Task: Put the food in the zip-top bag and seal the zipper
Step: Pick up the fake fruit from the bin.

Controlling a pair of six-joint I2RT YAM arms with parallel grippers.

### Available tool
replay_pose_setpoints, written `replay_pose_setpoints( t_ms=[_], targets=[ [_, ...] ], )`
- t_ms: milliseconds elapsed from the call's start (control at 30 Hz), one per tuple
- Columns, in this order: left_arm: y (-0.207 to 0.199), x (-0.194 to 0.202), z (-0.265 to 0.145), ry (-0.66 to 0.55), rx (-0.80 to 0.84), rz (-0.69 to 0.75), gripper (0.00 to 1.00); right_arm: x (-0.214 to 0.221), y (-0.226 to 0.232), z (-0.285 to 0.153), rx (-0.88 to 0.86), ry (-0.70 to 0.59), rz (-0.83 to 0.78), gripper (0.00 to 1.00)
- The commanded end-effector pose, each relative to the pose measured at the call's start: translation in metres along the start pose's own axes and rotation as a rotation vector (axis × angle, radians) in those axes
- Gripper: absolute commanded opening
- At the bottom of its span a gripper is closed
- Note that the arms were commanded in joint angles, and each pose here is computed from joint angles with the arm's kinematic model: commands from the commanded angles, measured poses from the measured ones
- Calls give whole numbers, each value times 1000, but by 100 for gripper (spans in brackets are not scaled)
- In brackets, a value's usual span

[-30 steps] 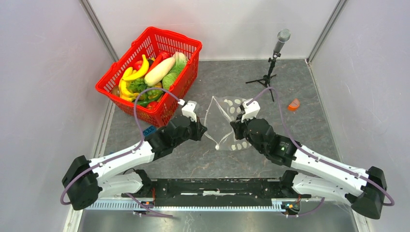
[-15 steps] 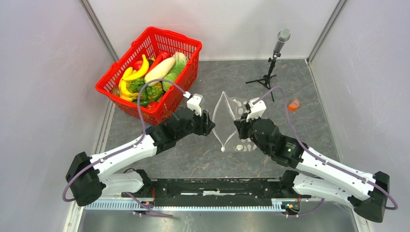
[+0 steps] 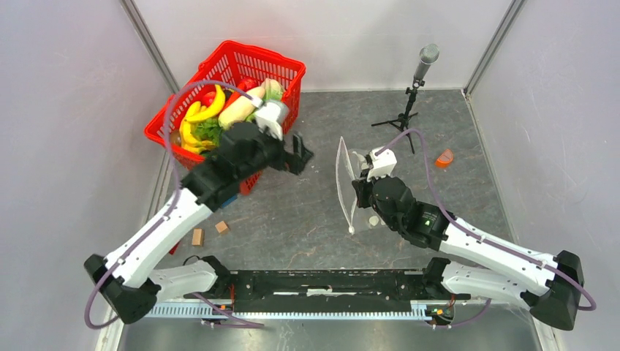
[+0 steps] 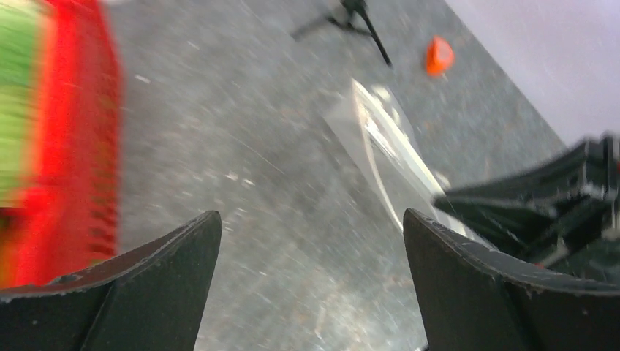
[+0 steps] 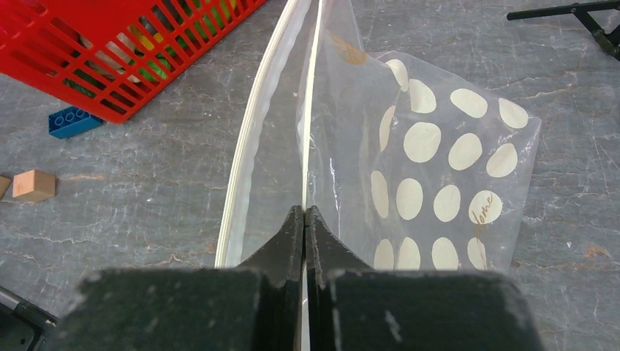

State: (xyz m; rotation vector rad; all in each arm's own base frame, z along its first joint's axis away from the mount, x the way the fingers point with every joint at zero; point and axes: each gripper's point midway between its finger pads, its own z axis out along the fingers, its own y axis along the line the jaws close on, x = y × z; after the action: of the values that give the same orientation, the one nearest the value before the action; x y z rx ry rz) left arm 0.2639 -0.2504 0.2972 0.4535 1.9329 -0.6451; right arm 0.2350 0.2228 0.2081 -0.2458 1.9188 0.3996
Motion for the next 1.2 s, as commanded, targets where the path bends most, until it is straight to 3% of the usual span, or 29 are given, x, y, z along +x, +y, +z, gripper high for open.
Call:
replay_pose_setpoints(
  t_ms=[0,200,467,567,667,767,967,1167],
  targets=[
    [56,-58,-46,-87,-156,59,100,-27,11,-1,-31,-84,34,0],
    [124,-69,-53,-53,-346,30,100,-24,15,-1,-66,-86,21,0],
    [219,-85,-10,42,-400,-84,100,-20,23,-4,-121,-72,15,0],
    [260,-98,-2,8,-497,-143,94,-18,23,-6,-134,-77,25,0],
    [291,-107,9,-56,-530,-182,95,-19,23,-8,-140,-78,29,0],
    [322,-109,16,-45,-583,-191,95,-19,23,-9,-143,-83,32,0],
    [364,-109,36,-61,-637,-172,93,-15,26,-7,-156,-73,23,0],
    [387,-101,61,-47,-607,-202,81,-10,28,-5,-168,-58,11,0]
  ],
)
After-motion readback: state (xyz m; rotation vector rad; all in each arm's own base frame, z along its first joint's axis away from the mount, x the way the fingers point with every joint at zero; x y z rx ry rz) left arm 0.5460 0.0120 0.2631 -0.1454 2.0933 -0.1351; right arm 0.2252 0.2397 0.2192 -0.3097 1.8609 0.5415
